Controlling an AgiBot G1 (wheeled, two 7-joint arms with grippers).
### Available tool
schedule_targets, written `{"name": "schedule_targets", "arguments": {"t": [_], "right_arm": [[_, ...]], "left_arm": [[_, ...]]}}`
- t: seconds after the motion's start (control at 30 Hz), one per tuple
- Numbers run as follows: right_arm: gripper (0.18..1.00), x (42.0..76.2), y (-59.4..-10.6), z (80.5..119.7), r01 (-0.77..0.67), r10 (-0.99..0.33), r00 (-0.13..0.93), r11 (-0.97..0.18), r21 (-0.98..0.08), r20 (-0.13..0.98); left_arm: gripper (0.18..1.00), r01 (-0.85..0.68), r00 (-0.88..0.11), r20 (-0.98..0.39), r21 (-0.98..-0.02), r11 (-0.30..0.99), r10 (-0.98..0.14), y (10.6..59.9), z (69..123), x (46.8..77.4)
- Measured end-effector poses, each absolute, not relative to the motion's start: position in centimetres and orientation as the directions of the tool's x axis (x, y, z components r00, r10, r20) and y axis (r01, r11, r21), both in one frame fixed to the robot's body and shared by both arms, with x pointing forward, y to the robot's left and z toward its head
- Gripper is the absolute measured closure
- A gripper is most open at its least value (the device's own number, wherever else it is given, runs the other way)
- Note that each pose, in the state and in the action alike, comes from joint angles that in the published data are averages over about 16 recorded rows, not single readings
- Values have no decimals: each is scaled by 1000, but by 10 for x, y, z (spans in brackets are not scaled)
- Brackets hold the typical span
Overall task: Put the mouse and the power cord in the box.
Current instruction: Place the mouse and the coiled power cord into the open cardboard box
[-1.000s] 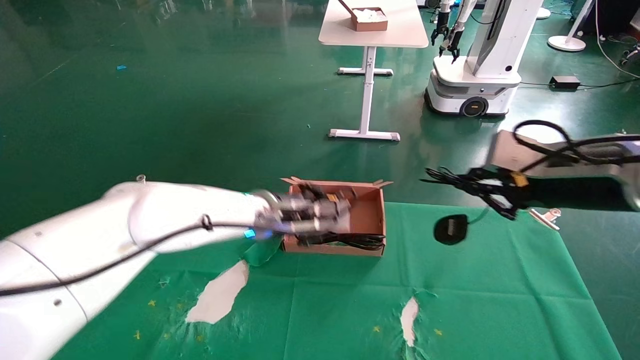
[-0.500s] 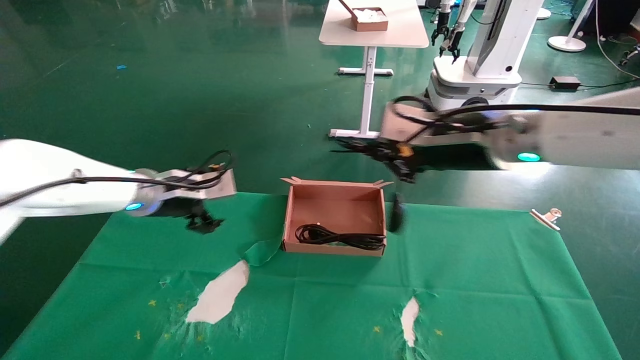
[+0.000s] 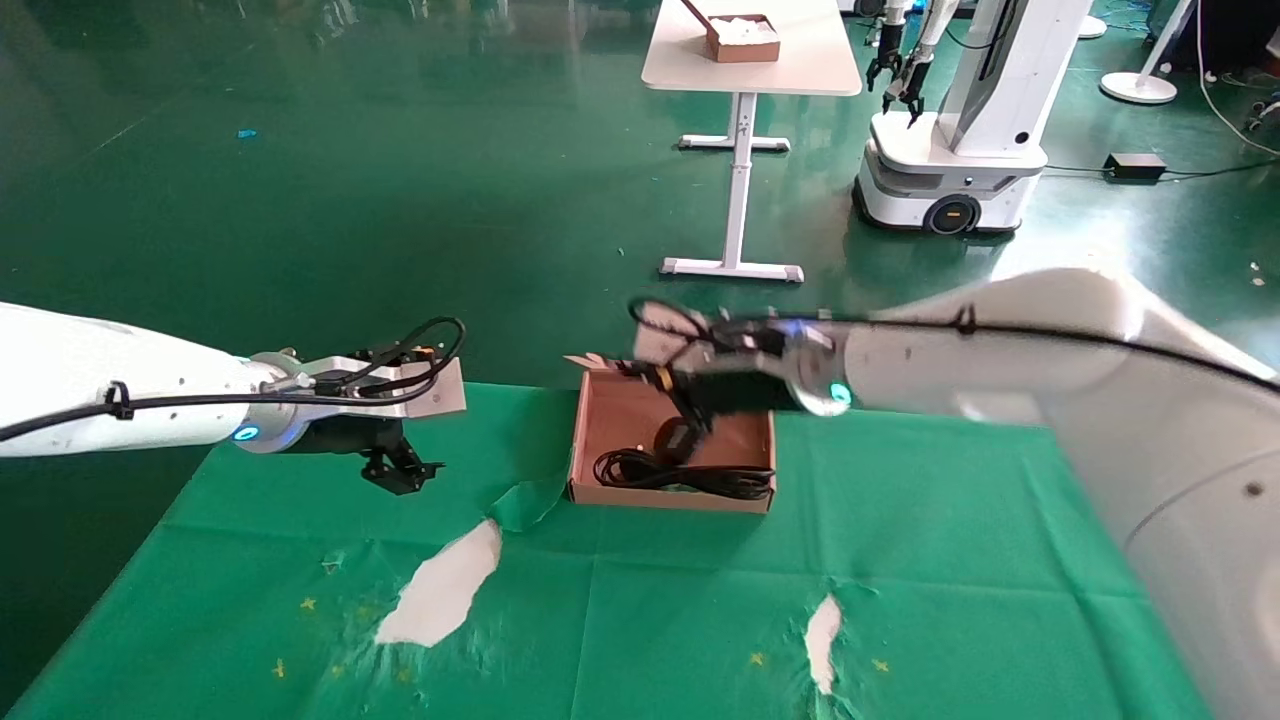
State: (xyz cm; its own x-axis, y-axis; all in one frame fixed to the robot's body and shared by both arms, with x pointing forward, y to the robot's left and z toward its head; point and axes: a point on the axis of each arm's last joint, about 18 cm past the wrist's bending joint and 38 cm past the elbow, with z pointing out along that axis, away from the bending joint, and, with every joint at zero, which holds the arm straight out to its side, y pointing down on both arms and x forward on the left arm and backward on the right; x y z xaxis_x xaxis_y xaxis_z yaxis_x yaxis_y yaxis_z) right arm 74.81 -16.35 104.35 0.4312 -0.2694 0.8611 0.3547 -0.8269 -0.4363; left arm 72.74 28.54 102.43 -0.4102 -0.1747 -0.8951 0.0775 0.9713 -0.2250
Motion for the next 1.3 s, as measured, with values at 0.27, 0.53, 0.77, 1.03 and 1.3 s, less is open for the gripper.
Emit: {"name": "schedule_targets", "arguments": {"t": [0.27,0.53,0.77,1.03,1.3], "right_arm": [[958,759,-171,1021,300,-295,449,-839,-454,843],[922,759,-172,1019,297,-299,451,-838,-458,841],[841,754,-176,1016,309,-321,473,-812,-495,821],[705,740,-190,1004,325,-384,538,-727,-605,750],[515,716,-209,992,342,-436,614,-604,-720,657]], "left_arm": [[187,74,-404,-898,-221,973,-173,285,1023,723],[184,74,-404,-898,-219,973,-172,285,1023,723],[184,78,-419,-888,-245,966,-191,284,1019,722],[184,100,-497,-826,-358,928,-265,278,998,712],[184,133,-612,-711,-524,841,-346,269,972,690]]}}
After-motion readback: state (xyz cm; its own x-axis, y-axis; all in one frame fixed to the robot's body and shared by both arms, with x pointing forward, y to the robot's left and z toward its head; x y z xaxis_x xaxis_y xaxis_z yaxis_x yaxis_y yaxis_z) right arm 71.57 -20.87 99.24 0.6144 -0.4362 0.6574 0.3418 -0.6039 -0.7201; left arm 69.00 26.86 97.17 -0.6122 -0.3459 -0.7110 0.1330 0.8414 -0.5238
